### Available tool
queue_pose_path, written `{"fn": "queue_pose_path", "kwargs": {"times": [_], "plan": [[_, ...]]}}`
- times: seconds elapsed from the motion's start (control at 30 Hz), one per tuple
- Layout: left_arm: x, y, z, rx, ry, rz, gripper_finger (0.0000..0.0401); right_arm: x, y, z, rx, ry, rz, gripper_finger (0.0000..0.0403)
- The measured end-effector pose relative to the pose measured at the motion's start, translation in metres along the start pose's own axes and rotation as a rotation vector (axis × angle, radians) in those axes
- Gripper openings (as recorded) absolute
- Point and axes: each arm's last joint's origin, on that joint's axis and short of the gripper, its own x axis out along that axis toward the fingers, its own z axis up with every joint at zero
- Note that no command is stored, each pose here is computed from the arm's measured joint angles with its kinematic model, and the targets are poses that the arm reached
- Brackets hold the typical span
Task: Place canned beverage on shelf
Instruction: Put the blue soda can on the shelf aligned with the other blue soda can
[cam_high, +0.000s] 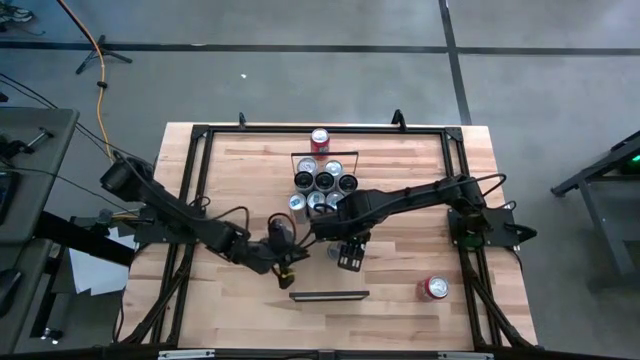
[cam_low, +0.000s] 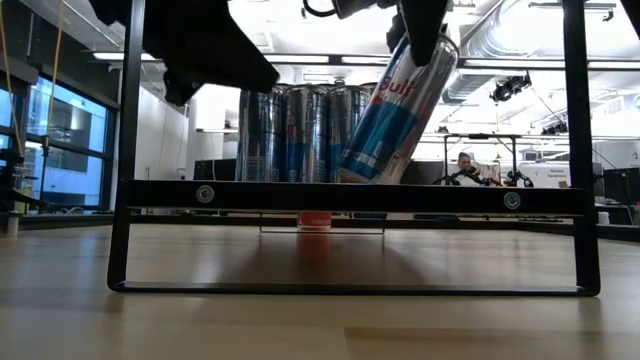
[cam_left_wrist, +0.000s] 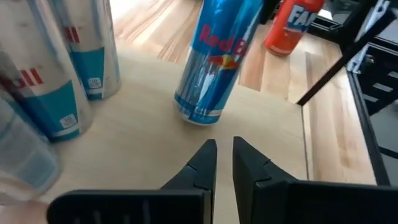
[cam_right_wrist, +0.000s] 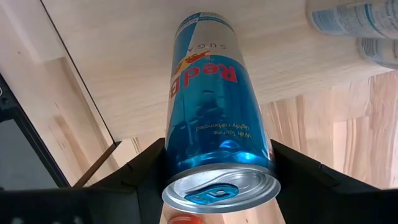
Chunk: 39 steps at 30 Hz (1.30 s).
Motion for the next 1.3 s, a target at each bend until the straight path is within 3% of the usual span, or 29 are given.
{"fn": "queue_pose_path", "kwargs": {"times": [0.33,0.63,1.17,1.3], "plan": [[0.033,-0.007,-0.016,0.030,-0.109,0.065,0.0001,0.000,0.003,-0.001,-0.034,-0.006,0.001,0.0221],[0.072,0.000,-0.033,-0.080,-0.116,0.030,0.0000,0.000,0.004,0.000,-0.036,-0.014,0.004,0.0221],[0.083,0.007,-0.035,-0.114,-0.131,0.053,0.0000,0.000,0.004,0.000,-0.036,-0.020,-0.002,0.0223],[0.085,0.009,-0.037,-0.105,-0.119,0.062,0.0000,-0.002,0.006,0.006,-0.043,-0.091,0.033,0.0262]]}}
